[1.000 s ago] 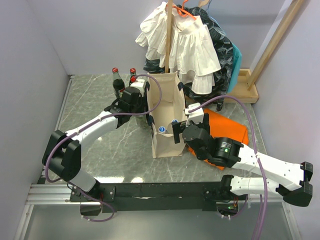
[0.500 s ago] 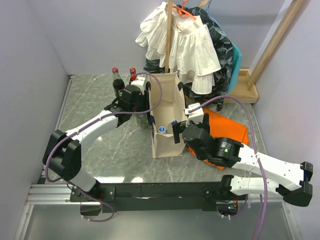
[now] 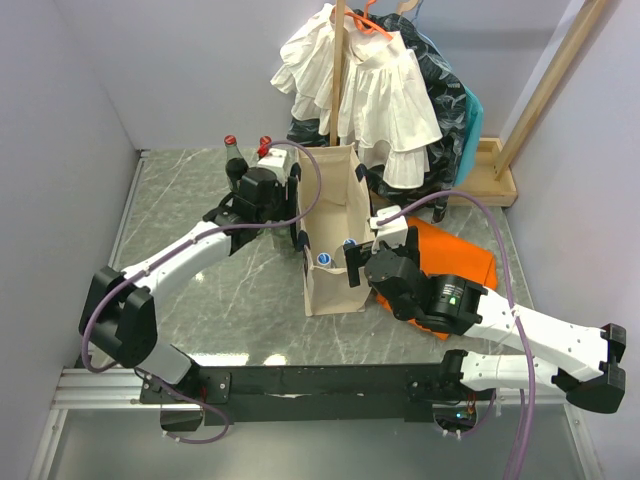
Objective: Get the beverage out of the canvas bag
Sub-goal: Place the drink at the center of the board, then adjust the drink in the canvas bag.
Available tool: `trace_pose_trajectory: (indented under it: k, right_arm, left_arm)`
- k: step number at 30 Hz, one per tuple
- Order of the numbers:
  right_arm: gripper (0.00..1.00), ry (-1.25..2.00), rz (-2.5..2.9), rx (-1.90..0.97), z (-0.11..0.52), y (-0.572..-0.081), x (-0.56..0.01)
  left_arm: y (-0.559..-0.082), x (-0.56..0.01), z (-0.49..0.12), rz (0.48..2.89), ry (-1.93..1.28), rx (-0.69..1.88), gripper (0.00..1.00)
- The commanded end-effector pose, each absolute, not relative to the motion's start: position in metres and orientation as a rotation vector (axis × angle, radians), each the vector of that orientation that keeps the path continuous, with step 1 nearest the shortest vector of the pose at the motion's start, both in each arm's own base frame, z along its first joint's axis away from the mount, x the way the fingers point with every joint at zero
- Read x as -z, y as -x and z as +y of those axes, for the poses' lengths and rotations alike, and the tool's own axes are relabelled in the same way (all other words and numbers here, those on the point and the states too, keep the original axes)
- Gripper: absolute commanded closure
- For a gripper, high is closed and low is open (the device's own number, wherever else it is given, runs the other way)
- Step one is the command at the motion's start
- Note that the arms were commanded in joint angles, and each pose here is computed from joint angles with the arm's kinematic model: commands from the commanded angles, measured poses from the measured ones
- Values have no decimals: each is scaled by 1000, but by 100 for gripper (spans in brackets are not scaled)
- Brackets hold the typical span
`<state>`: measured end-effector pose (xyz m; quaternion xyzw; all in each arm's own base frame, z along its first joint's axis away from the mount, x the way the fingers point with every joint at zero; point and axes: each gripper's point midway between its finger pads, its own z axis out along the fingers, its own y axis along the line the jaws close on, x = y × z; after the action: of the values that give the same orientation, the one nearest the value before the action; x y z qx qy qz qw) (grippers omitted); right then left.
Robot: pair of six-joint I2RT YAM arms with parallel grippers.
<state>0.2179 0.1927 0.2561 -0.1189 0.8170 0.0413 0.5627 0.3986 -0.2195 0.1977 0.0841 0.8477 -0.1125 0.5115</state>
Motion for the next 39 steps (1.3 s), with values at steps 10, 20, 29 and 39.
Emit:
trace_pose_trajectory:
  k: [10, 20, 29, 39]
  right_arm:
    - [0, 255, 1885, -128, 195, -220, -276]
    - [0, 272, 1872, -162, 199, -219, -286]
    - [0, 256, 1860, -233, 206, -216, -298]
    - [0, 270, 1869, -253, 206, -213, -308]
  left_arm:
    - [-380, -291, -225, 1869, -184, 423, 20]
    - [-352, -326, -225, 1813, -211, 538, 14]
    - [-323, -359, -221, 1745, -225, 630, 9]
    - [-300, -374, -218, 1731, -213, 714, 1]
